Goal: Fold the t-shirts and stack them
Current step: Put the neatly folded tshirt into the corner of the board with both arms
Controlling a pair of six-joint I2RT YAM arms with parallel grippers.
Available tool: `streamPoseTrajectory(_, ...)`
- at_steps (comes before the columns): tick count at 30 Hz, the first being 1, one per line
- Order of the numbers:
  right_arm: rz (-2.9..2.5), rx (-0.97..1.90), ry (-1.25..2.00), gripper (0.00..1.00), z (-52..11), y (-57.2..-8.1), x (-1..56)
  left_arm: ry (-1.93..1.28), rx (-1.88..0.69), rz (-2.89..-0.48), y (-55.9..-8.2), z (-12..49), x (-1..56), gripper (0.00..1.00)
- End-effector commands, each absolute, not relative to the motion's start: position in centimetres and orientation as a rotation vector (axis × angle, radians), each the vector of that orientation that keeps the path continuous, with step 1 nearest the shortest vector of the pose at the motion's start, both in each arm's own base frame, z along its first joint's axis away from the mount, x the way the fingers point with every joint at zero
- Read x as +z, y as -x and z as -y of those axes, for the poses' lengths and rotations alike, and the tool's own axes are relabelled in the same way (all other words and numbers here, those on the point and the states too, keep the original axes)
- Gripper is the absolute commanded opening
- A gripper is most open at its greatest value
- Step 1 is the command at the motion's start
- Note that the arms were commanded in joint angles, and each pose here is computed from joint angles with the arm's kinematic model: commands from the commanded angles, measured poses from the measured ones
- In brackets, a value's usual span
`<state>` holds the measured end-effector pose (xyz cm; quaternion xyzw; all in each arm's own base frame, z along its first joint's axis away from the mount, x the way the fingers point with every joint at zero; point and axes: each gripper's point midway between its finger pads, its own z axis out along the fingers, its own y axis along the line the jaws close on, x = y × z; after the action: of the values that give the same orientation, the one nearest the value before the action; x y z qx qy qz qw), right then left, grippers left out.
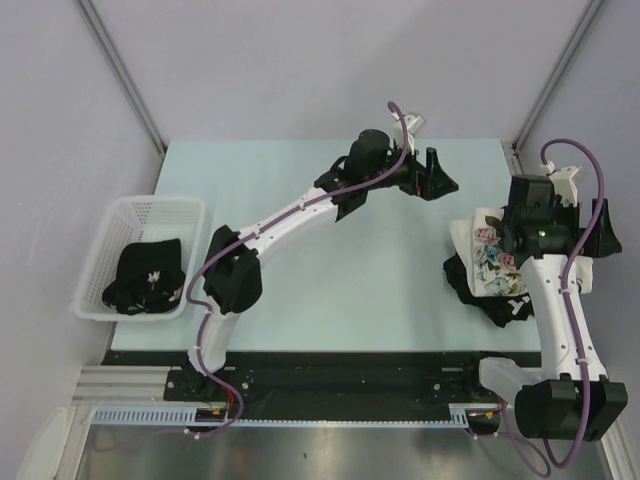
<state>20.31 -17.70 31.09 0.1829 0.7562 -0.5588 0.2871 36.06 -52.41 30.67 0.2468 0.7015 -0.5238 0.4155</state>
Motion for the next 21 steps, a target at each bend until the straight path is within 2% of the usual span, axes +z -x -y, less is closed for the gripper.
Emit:
streamPoseTrajectory(1, -2.066, -1.439, -0.498, 1.0, 17.1, -18.7, 30.7, -0.631, -1.364, -1.646, -35.0, 51.6, 35.2, 1.0)
streamPoseTrajectory(7, -2.117, -1.456, -0.486, 1.0, 17.0, -17.8, 29.8, -0.624, -1.382, -1.646, -35.0, 51.6, 35.2, 1.0)
streamPoseTrajectory(21, -2.307, -1.459, -0.409, 1.0, 16.5, -16.4, 23.3, -0.611, -1.406, -1.632, -34.9, 51.2, 35.9, 1.0)
